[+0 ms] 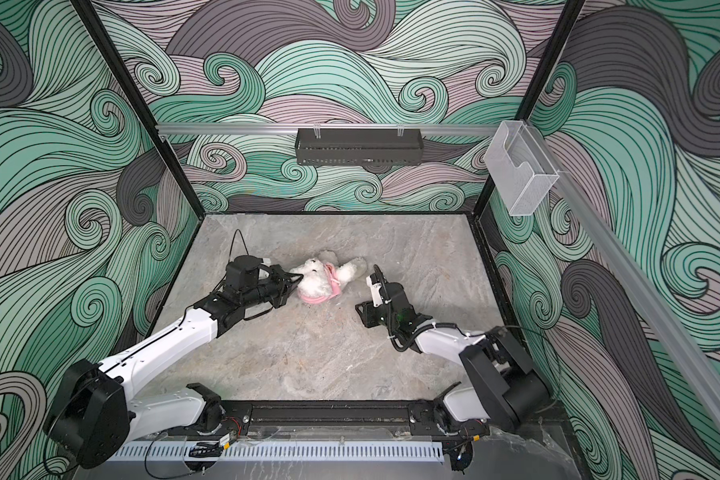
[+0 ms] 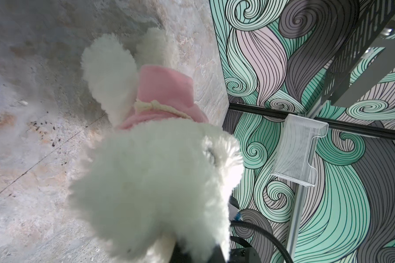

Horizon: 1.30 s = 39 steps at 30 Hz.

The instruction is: Dress the teddy bear

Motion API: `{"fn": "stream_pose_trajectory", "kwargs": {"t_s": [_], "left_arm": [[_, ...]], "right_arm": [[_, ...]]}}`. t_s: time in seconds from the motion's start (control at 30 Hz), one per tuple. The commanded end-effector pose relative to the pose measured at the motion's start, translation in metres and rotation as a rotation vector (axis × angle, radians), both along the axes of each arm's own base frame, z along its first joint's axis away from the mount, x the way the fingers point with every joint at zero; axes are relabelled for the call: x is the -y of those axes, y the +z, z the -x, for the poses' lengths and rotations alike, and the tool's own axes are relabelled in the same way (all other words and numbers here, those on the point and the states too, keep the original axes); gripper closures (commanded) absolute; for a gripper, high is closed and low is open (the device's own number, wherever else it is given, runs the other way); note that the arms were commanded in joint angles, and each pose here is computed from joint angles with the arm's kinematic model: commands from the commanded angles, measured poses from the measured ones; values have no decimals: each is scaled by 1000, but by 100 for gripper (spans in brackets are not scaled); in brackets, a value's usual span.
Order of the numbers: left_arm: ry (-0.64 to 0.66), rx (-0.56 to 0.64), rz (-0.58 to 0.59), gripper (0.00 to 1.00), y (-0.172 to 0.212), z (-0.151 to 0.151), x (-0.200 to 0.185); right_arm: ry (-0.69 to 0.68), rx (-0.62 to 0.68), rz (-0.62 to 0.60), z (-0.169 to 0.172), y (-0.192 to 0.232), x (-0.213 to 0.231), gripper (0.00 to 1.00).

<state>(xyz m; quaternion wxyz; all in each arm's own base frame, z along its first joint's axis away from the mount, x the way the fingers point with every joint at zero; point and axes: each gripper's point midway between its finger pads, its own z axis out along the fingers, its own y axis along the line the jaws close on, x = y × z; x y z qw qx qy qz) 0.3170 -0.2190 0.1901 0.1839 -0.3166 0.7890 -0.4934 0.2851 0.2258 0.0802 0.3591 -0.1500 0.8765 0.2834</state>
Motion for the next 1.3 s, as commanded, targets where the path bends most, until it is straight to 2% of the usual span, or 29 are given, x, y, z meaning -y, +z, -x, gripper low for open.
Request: {"fn": "stream_pose_trajectory", "kwargs": {"t_s": [0.0, 0.13, 0.23, 0.33, 0.43, 0.47, 0.57, 0.7, 0.8, 0.83, 0.9, 0.93, 1.07, 1.27], "left_arm": [[-137, 79, 54, 100, 28, -5, 21], [-378, 119, 79, 100, 39, 5, 53], [-462, 117, 68, 100, 28, 9, 61], [-488, 81, 5, 95, -4, 5, 57], [-501, 94, -55, 87, -27, -4, 52], [-493, 97, -80, 82, -34, -9, 49], [-472, 152, -134, 70, -43, -20, 44], [-458, 217, -131, 38, -48, -23, 46], [-498, 237, -140, 21, -57, -17, 57], [-510, 240, -142, 19, -60, -15, 61], [-520, 267, -138, 4, -61, -13, 66], [-522, 276, -139, 2, -62, -13, 68], [-556, 254, -165, 1, -71, -11, 74], [-626, 176, -315, 1, -107, 0, 74]], "right_arm": [[103, 90, -53, 11, 44, -3, 52], [-14, 157, -117, -21, 92, 25, 50], [-145, 137, -155, -61, 104, 46, 50], [-247, 39, -159, -98, 75, 59, 56], [-262, -84, -186, -120, 29, 49, 67], [-262, -120, -196, -122, 14, 44, 69], [-276, -181, -181, -116, -20, 37, 75], [-265, -212, -130, -96, -42, 27, 77], [-259, -219, -117, -89, -49, 24, 78], [-259, -219, -117, -87, -50, 23, 78], [-264, -224, -116, -86, -52, 24, 78], [-262, -224, -118, -85, -52, 24, 79], [-248, -229, -108, -82, -54, 20, 80], [-242, -226, -105, -80, -54, 16, 80]]}}
